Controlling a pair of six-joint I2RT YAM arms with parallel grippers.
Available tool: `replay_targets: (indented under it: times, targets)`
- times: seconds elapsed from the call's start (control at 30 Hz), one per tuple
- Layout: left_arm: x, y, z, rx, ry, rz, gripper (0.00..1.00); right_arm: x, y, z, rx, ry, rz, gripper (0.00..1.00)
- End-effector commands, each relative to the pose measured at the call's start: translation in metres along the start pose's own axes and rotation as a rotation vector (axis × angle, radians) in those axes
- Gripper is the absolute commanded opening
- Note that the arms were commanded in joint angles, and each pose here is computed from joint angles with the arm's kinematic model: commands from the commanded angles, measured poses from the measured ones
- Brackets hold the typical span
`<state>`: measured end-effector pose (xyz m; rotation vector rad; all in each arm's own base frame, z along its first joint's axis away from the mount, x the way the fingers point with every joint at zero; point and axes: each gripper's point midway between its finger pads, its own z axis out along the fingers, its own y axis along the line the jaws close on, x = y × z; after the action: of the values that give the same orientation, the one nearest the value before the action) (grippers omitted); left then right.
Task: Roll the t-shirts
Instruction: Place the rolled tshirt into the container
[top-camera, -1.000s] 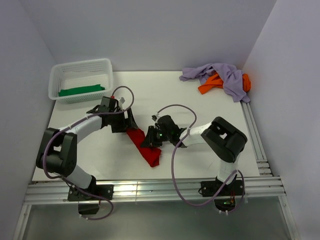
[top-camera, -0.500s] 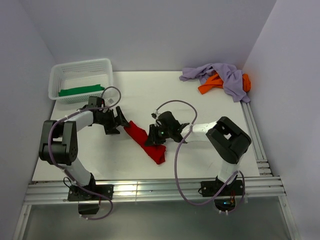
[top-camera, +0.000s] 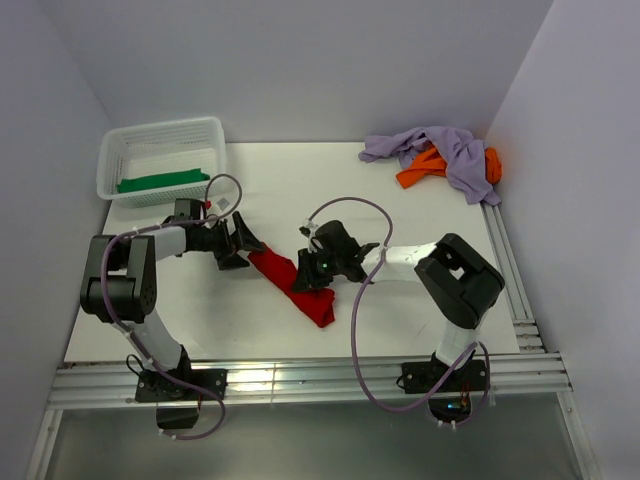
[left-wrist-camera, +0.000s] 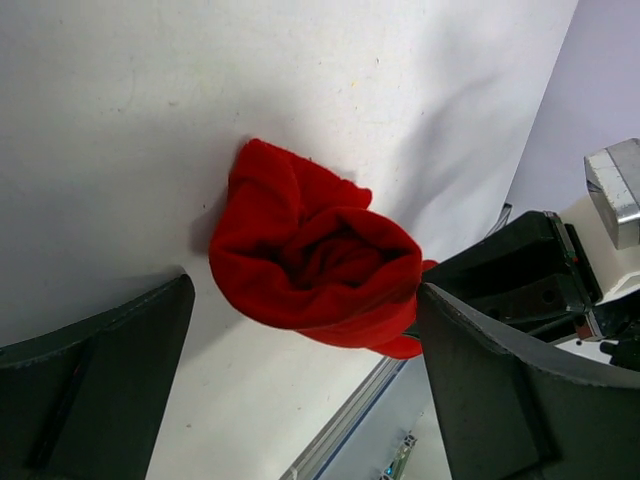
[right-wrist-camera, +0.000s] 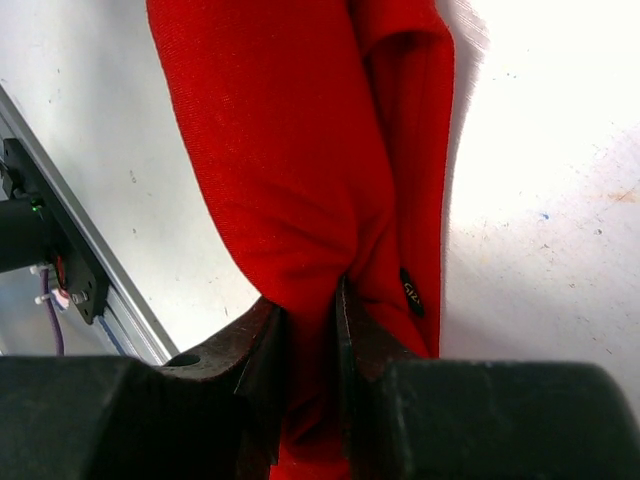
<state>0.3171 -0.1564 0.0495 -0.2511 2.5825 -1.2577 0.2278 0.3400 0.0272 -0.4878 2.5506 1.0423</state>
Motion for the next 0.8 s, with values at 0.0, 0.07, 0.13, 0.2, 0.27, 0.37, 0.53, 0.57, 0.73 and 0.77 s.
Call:
replay_targets:
  times: [0.0,0.07,0.13,0.2,0.27,0.37,0.53,0.57,0.73,0.77]
  targets:
    - [-0.013,-0.004,0.001,0.042,-0.022,0.051,0.99,0.074,-0.076,-0.014,0.286,0.235,0.038,0.00]
    - [-0.015,-0.002,0.005,0.055,-0.017,0.048,0.99,0.076,-0.076,-0.014,0.284,0.238,0.041,0.00]
    - [-0.018,0.000,0.008,0.052,-0.015,0.045,0.99,0.077,-0.075,-0.014,0.276,0.242,0.044,0.00]
    - [-0.019,0.005,0.010,0.033,-0.011,0.045,0.98,0.076,-0.075,-0.014,0.276,0.240,0.045,0.00]
    - [-0.019,0.009,0.013,0.017,-0.005,0.047,0.95,0.074,-0.074,-0.014,0.272,0.234,0.041,0.00]
    - [-0.016,0.019,0.018,-0.019,0.016,0.032,0.90,0.074,-0.073,-0.014,0.270,0.235,0.037,0.00]
    - [-0.013,0.023,0.029,-0.053,0.048,0.036,0.70,0.074,-0.073,-0.014,0.272,0.240,0.034,0.00]
    - [-0.012,0.024,0.031,-0.057,0.055,0.042,0.66,0.074,-0.074,-0.015,0.271,0.240,0.030,0.00]
    - [-0.013,0.021,0.032,-0.064,0.043,0.060,0.43,0.072,-0.072,-0.015,0.269,0.248,0.020,0.00]
    - [-0.014,0.020,0.032,-0.062,0.039,0.062,0.34,0.073,-0.073,-0.016,0.273,0.254,0.016,0.00]
